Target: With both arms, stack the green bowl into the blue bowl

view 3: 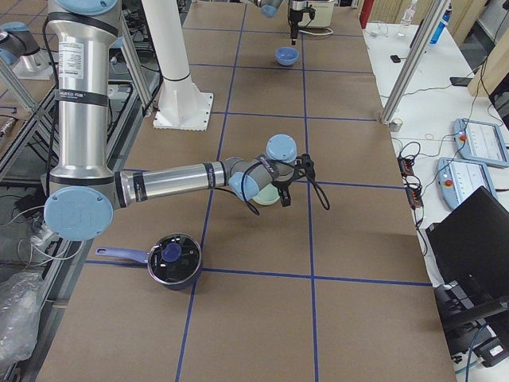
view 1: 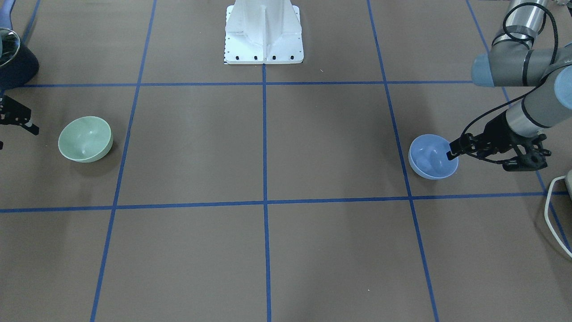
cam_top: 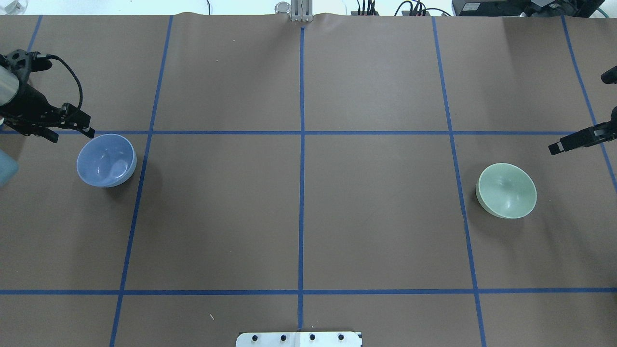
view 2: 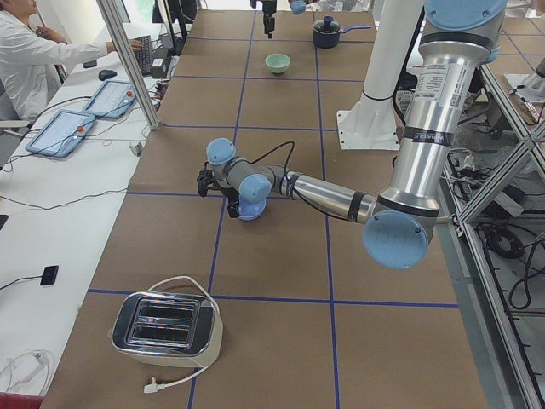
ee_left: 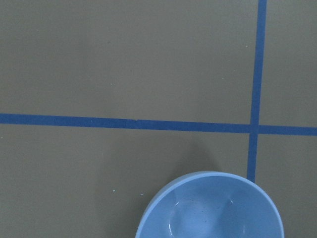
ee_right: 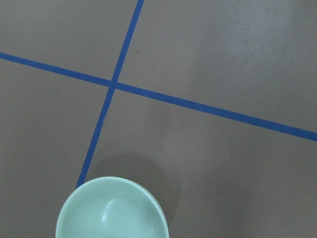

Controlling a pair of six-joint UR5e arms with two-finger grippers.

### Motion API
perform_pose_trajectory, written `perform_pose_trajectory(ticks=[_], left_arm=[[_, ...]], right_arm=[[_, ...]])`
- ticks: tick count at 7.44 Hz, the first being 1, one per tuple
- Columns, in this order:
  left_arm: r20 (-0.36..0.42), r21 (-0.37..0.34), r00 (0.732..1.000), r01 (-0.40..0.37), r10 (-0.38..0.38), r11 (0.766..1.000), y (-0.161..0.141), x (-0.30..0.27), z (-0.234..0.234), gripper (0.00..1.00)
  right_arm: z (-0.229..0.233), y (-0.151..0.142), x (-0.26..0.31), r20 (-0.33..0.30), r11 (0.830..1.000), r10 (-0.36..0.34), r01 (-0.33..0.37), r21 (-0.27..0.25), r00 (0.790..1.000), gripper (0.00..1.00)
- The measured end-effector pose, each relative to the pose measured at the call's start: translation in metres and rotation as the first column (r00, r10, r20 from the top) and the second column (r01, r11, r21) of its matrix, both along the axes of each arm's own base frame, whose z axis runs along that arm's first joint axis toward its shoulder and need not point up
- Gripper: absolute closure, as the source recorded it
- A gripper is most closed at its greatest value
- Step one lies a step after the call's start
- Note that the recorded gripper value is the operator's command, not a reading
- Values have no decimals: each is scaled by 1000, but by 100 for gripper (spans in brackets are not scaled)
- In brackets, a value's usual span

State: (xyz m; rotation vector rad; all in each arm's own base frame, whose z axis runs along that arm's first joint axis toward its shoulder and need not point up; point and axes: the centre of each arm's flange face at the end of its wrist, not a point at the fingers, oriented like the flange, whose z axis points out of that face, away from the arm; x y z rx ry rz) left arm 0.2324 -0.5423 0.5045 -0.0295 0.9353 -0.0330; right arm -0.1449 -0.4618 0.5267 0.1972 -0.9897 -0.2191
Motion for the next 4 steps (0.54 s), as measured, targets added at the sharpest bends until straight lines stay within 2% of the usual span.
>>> perform_pose_trajectory(ticks=[2, 4], left_arm=[[8, 5, 1000, -2, 2, 1000, 1, 5, 10, 4], [6, 15, 1000, -7, 7, 1000, 5, 7, 14, 7]], right_arm=[[3, 7, -19, -8, 1000, -19, 19, -22, 1000, 19], [13, 20, -39, -35, 999, -37, 36, -14, 999, 19]])
